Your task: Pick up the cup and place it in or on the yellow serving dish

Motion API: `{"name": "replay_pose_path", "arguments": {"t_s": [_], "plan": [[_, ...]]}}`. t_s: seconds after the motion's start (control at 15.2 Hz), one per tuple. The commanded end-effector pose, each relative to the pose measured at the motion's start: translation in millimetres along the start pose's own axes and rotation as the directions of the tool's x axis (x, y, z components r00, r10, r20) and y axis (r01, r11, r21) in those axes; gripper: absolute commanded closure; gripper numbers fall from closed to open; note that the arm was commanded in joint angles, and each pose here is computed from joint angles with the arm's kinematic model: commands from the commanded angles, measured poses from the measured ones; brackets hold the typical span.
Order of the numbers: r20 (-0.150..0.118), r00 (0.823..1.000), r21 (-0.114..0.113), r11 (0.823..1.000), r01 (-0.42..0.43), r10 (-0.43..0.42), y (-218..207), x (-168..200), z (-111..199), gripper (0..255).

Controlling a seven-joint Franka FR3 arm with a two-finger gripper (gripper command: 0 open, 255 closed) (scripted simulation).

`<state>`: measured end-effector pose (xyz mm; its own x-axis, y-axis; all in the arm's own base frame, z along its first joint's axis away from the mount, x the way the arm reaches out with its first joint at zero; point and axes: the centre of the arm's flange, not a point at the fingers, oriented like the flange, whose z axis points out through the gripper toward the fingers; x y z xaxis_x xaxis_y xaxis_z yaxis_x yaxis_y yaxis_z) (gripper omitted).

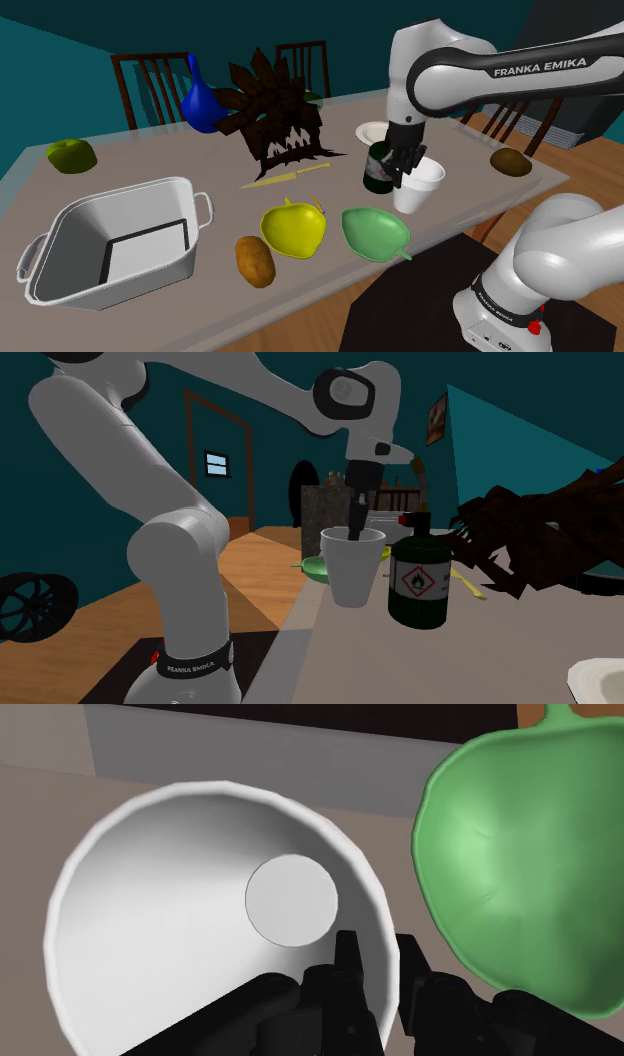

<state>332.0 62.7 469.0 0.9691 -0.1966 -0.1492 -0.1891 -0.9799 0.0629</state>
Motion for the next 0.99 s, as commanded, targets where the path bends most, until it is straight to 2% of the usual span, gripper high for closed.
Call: {"name": "replay_pose_path", "arguments": {"t_s": [0.0, 0.92], "plan": [[0.0, 1.0, 0.0, 1.0, 0.0, 0.0, 1.7, -1.4, -10.2, 255], [0.0, 1.0, 0.0, 1.0, 0.0, 0.0, 6.4, -12.5, -83.1, 255]]}}
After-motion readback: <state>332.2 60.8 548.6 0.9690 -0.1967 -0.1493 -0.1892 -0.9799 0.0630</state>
